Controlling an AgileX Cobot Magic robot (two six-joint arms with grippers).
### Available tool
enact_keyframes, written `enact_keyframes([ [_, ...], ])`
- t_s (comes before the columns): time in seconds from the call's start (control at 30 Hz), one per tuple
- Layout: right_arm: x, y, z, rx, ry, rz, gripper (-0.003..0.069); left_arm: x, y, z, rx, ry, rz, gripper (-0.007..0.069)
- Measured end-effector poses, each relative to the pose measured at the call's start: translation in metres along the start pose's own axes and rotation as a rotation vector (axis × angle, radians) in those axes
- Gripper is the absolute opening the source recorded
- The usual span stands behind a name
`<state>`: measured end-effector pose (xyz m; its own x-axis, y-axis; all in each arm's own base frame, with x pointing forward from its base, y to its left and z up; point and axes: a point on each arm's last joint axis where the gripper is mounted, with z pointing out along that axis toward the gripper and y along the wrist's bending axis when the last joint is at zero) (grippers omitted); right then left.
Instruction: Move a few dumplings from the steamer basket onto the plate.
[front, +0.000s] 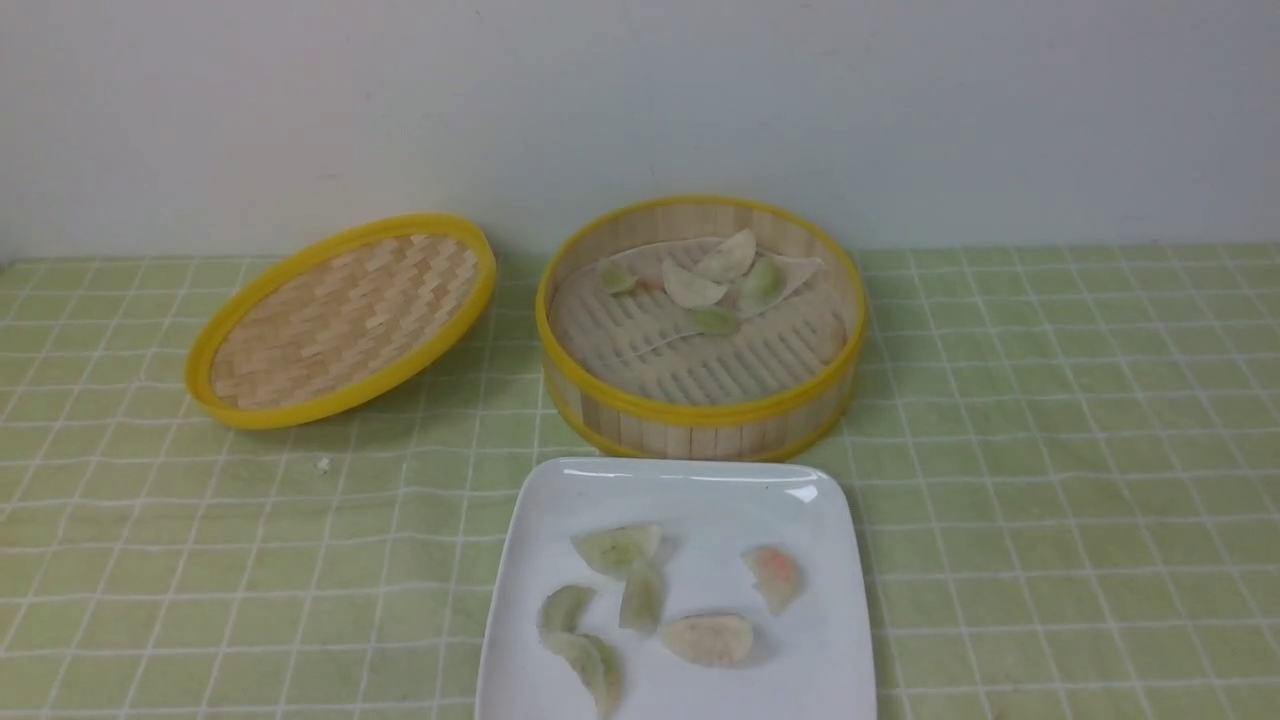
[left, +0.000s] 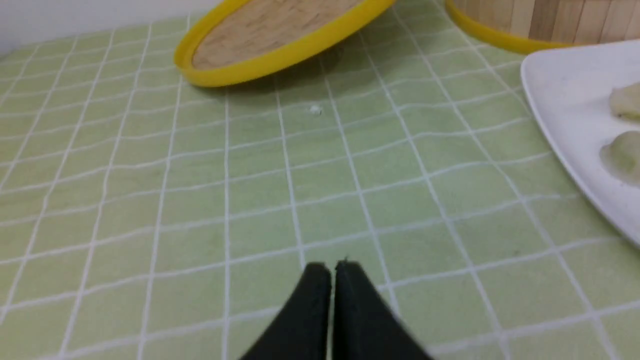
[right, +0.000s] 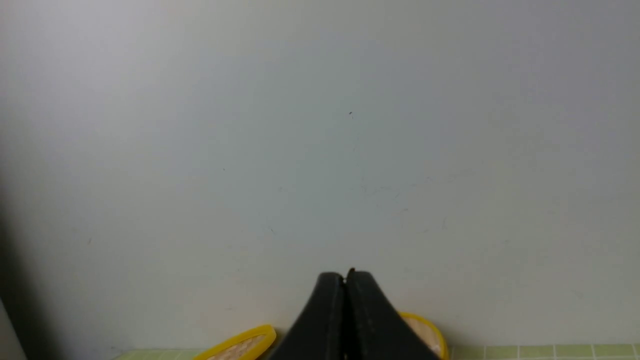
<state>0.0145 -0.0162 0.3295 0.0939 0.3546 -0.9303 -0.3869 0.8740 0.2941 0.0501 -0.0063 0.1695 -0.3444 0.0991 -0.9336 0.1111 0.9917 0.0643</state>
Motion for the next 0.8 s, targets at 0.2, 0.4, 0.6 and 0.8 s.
enact_keyframes([
  [0.2, -0.0001, 0.0000, 0.0000, 0.000, -0.001, 0.018, -0.0014, -0.0012, 0.0012, 0.0011, -0.013, -0.036, -0.045, -0.0006],
  [0.4, -0.0001, 0.0000, 0.0000, 0.000, -0.001, 0.020, -0.0014, -0.0013, 0.0013, 0.0014, -0.015, -0.042, -0.047, -0.0006],
  [0.6, -0.0001, 0.0000, 0.0000, 0.000, -0.001, 0.019, -0.0014, -0.0014, 0.0014, 0.0014, -0.016, -0.044, -0.046, -0.0006],
  [0.8, -0.0001, 0.0000, 0.0000, 0.000, -0.001, 0.019, -0.0014, -0.0014, 0.0014, 0.0014, -0.016, -0.044, -0.046, -0.0006],
])
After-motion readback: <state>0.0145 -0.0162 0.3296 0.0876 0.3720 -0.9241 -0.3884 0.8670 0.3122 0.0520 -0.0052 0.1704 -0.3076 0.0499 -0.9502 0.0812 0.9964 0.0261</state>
